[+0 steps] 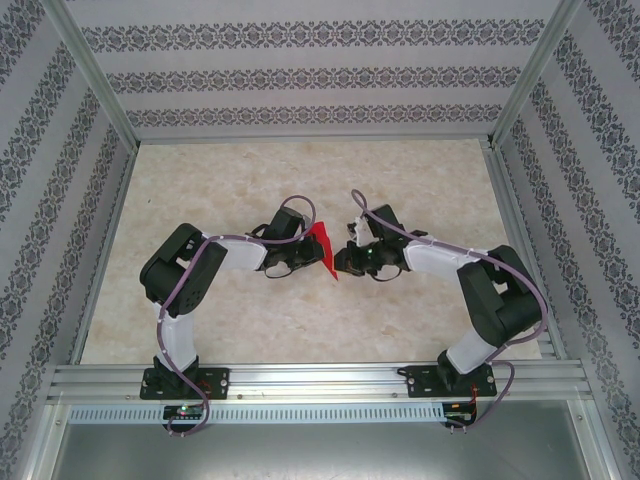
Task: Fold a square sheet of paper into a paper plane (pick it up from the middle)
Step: Fold the wing for the fifth time at the center of the table.
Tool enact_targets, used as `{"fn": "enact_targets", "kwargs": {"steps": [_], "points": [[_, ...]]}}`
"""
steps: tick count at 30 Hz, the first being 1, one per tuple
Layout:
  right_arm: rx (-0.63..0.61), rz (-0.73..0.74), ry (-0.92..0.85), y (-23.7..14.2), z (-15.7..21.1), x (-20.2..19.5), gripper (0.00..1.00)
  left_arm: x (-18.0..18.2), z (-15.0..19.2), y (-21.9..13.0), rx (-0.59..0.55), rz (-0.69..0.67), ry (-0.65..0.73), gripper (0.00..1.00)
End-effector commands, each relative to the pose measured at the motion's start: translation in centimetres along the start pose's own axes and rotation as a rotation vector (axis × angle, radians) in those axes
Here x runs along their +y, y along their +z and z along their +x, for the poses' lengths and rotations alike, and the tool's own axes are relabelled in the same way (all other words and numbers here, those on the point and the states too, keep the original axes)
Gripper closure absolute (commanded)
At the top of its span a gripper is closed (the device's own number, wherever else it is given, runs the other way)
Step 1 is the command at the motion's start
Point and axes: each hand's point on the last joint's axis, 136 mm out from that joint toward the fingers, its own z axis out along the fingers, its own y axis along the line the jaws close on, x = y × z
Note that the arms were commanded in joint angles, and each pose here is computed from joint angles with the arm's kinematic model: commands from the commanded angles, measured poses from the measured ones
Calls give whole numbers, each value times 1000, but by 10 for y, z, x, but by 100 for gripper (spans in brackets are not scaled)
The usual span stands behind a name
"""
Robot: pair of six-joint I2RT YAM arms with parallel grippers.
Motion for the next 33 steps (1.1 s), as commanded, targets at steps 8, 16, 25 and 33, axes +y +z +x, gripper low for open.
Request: {"fn": "enact_targets", "kwargs": {"steps": [8, 16, 25, 33], "points": [[35, 46, -4, 38, -21, -21, 92, 6, 8, -4, 34, -39, -9, 92], [118, 127, 45, 49, 14, -61, 93, -39, -19, -32, -17, 48, 150, 87], [173, 151, 85, 31, 55, -70, 93, -38, -26, -48, -49, 80, 257, 83], [190, 138, 106, 31, 61, -71, 93, -27, -15, -36, -36, 124, 268, 84]]}}
